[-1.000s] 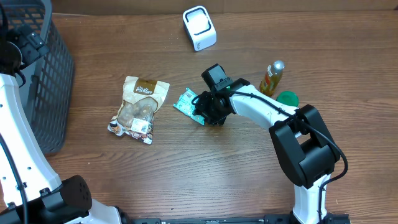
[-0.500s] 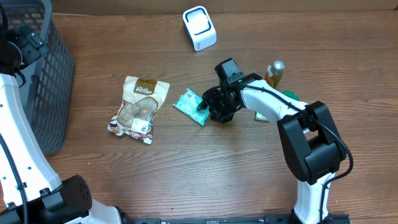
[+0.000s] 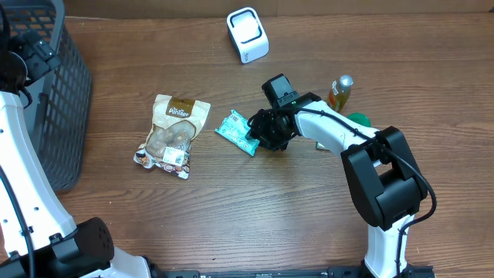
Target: Scan the item barcode
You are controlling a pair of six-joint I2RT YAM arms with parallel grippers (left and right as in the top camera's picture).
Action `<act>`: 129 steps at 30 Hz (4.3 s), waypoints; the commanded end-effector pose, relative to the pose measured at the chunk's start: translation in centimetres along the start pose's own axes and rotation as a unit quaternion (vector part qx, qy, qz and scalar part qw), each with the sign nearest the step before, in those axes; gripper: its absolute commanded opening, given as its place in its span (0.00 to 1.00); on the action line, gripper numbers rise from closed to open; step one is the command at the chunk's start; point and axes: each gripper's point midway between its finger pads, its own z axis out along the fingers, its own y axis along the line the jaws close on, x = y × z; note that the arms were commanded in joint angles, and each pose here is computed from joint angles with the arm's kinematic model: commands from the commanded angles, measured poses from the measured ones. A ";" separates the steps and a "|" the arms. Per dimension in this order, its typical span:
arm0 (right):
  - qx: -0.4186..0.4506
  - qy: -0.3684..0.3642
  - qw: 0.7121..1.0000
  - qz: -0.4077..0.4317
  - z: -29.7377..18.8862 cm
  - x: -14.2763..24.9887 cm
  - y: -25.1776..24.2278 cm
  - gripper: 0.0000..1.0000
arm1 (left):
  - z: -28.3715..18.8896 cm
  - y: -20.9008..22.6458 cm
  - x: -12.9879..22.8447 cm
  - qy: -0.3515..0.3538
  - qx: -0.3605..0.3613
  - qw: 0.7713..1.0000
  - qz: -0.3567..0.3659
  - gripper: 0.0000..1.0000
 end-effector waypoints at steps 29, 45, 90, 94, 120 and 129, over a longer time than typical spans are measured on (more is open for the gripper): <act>0.019 -0.003 1.000 -0.013 0.4 0.3 -1.0 0.06 | -0.1 -0.2 -0.3 -0.005 0.001 1.000 0.009 0.99; -0.003 0.001 0.998 -0.059 -0.8 0.6 0.1 0.04 | -0.1 -0.2 -0.3 -0.005 0.001 1.000 0.009 1.00; -0.032 0.004 0.991 -0.126 -1.5 -0.5 0.3 0.04 | -0.1 -0.2 -0.3 -0.005 0.001 1.000 0.009 1.00; -0.032 0.003 0.986 -0.162 -1.5 -0.5 0.3 0.04 | -0.1 -0.2 -0.3 -0.005 0.001 1.000 0.009 1.00; 0.222 -0.401 0.729 -0.508 -24.1 -12.9 12.2 0.04 | -0.1 -0.2 -0.3 -0.005 0.001 1.000 0.009 1.00; 0.329 -0.495 0.581 -0.556 -25.5 -17.2 16.3 0.04 | -0.1 -0.2 -0.3 -0.005 0.001 1.000 0.009 1.00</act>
